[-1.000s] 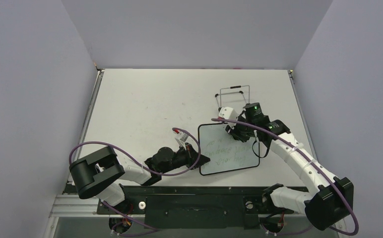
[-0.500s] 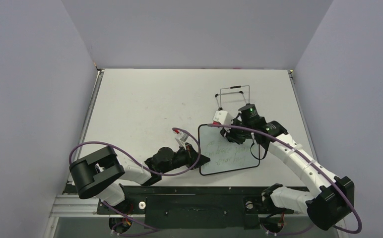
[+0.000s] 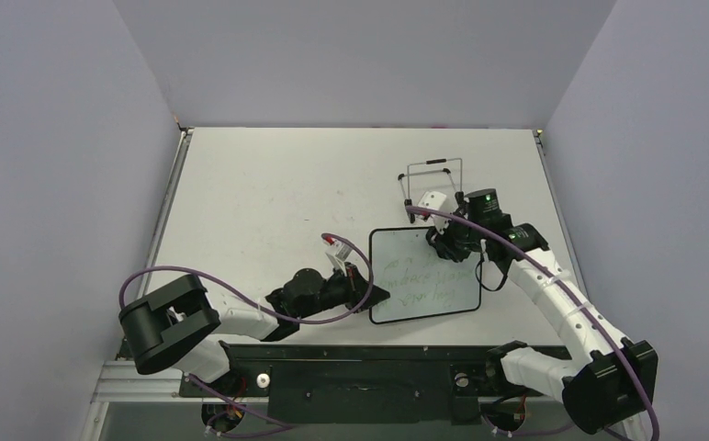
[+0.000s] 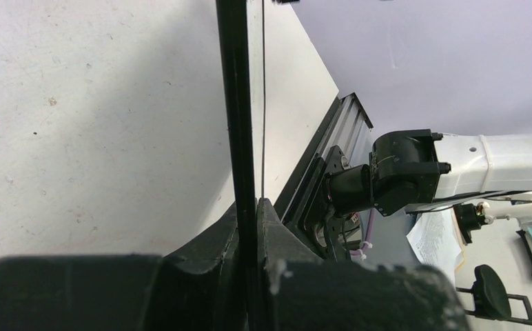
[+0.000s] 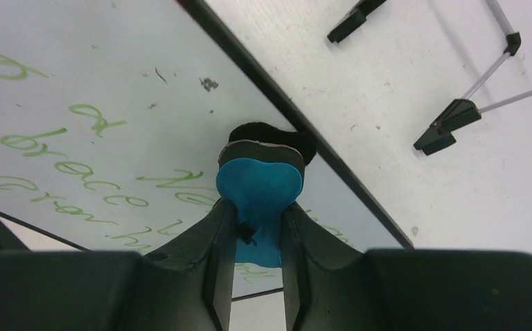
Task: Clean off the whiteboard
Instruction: Erase the whiteboard at the center of the board.
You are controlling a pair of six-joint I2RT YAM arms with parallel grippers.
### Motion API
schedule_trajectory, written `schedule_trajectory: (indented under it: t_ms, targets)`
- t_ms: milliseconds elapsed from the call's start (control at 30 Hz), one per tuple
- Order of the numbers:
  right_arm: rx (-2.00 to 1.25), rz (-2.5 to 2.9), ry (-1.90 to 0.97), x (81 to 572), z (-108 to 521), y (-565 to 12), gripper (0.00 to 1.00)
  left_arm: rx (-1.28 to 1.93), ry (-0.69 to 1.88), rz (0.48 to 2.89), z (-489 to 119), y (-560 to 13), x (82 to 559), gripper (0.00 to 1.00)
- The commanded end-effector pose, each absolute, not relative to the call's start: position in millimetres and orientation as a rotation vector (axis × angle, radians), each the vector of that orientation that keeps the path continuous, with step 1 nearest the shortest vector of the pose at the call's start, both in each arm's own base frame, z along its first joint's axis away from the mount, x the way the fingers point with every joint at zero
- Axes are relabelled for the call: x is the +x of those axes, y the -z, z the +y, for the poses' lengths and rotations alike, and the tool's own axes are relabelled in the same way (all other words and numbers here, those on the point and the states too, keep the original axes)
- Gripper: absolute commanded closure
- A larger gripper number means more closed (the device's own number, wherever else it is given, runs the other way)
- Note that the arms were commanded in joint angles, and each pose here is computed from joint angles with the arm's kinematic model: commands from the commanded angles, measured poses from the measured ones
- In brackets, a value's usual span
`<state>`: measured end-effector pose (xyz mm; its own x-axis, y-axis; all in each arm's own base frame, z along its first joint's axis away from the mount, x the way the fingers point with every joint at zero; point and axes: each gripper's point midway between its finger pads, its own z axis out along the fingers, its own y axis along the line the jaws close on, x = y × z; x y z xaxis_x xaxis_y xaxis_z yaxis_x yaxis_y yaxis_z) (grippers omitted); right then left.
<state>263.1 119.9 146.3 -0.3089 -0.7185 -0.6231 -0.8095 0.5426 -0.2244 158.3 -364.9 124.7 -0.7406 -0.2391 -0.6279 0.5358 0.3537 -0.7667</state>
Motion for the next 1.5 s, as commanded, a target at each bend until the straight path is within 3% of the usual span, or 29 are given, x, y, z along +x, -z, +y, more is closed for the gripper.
schedule_trajectory:
  t_ms: [0,100,533,833,1167,1467]
  targets:
    - [-1.199,1.917,-0.383,265,145,-205,1.0,0.355,1.508,1.804,-374,-160,157,1.0]
    - [-1.267,1.904,-0.43,255,146,-211,1.0,0.314,1.508,1.809,-368,-161,161,1.0]
    - [-1.44,2.049,-0.307,235,143,-136,1.0,0.243,1.501,1.817,-360,-158,168,1.0]
    - [-1.152,2.123,-0.105,291,123,-144,1.0,0.257,1.504,1.821,-363,-155,167,1.0]
    - [-1.406,1.98,-0.335,256,180,-156,1.0,0.261,1.503,1.818,-368,-153,166,1.0]
    - [-1.152,2.164,-0.051,285,113,-138,1.0,0.263,1.496,1.811,-365,-153,165,1.0]
